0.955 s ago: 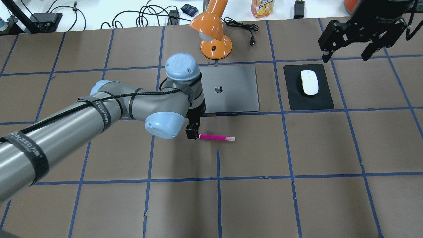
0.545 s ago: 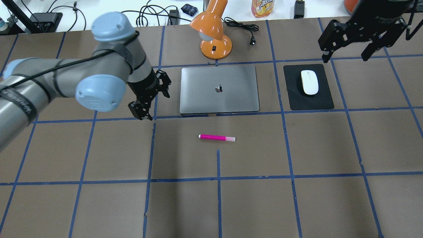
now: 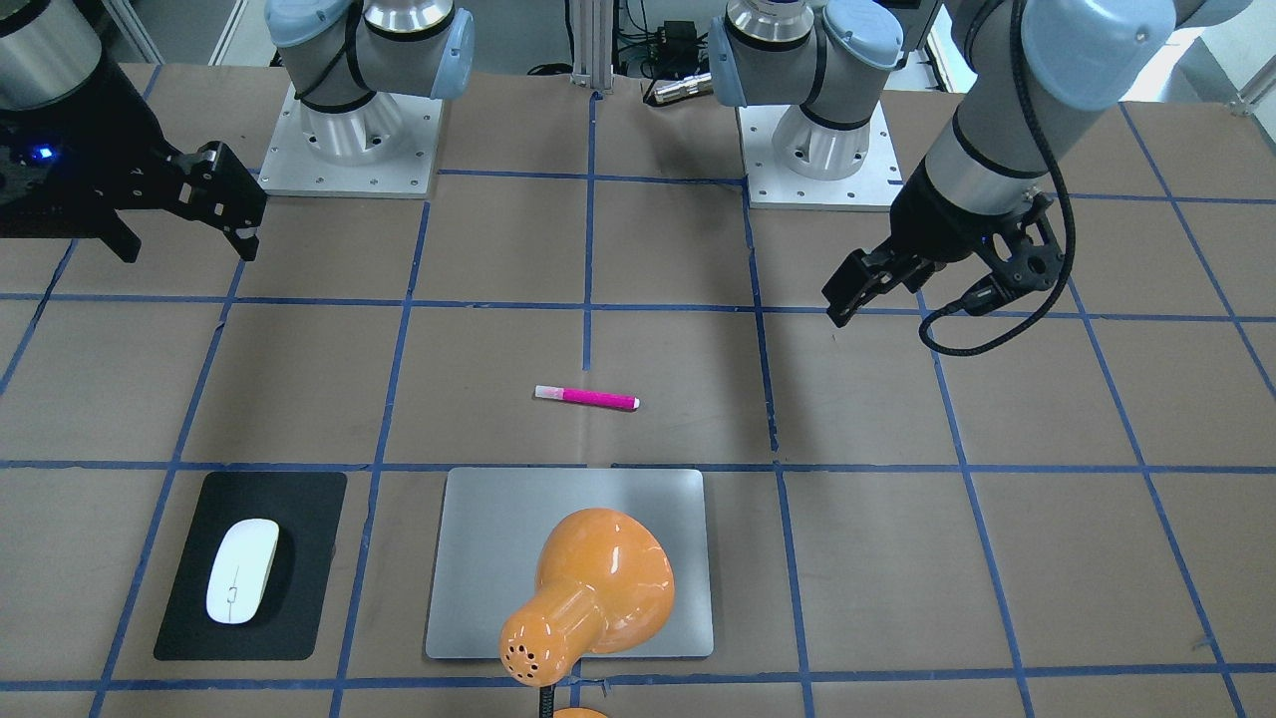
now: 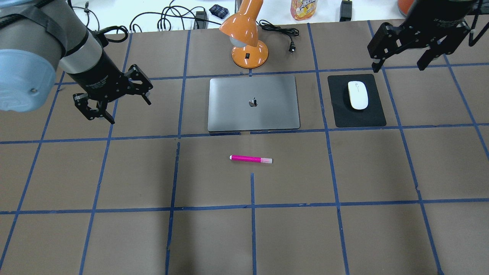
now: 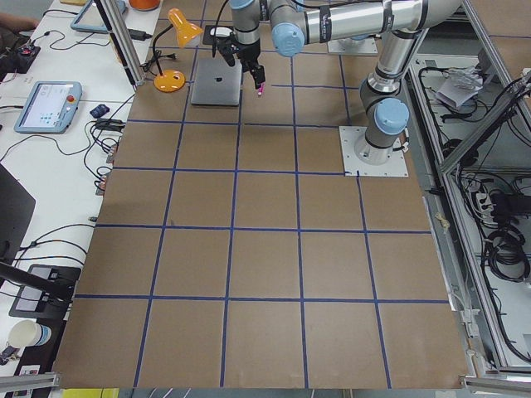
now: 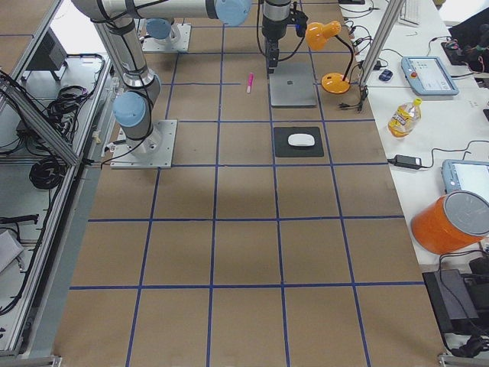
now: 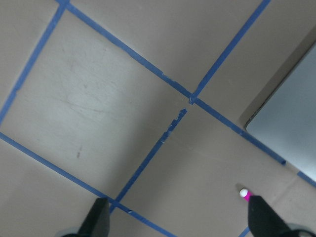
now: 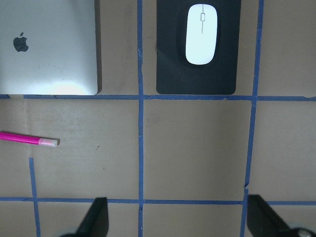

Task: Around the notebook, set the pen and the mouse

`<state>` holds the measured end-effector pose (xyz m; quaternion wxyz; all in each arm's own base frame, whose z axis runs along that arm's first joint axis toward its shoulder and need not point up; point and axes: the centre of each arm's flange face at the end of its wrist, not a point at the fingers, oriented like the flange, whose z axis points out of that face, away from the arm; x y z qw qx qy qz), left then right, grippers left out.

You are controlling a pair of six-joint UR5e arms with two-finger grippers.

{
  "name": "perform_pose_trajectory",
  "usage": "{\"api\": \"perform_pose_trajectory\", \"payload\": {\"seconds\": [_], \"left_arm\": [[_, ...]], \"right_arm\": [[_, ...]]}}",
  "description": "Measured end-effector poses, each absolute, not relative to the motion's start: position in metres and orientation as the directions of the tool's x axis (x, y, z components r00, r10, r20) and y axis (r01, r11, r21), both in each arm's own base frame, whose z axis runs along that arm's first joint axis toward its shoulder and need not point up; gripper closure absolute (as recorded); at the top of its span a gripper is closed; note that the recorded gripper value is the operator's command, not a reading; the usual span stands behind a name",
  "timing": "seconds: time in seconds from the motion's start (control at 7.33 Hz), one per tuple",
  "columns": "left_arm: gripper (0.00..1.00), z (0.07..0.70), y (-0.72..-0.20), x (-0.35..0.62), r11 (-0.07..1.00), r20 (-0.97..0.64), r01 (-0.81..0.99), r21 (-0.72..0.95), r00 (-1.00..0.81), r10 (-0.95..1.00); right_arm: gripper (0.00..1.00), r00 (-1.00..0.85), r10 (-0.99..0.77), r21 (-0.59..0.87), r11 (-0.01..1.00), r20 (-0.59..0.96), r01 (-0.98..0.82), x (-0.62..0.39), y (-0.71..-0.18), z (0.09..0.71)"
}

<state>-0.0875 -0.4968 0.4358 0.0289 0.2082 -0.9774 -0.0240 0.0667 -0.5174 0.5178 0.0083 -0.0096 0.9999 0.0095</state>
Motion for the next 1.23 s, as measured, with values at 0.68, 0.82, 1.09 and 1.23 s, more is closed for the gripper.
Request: {"api": "perform_pose_trajectory", "payload": {"seconds": [0.68,0.82,1.09,1.23], "left_arm": [[0.0,0.483,-0.494,-0.082,0.991,0.005,-0.131,0.005,-0.991,-0.131],[0.0,0.494,-0.497,-0.082,0.992,0.003,-0.128,0.016,-0.992,-0.128],[0.0,0.502,-0.497,-0.083,0.992,0.001,-0.124,0.022,-0.992,-0.124],[0.0,0.504,-0.497,-0.083,0.992,-0.001,-0.123,0.02,-0.992,-0.124]], "right_arm": [[0.0,-1.0,-0.019,0.021,1.0,-0.012,-0.019,0.066,-0.518,0.517],[0.0,-1.0,-0.019,0.021,1.0,-0.011,-0.019,0.066,-0.518,0.517],[0.0,-1.0,-0.02,0.02,1.0,-0.011,-0.02,0.066,-0.518,0.518],[0.0,-1.0,-0.02,0.02,1.0,-0.011,-0.02,0.066,-0.518,0.518]]}}
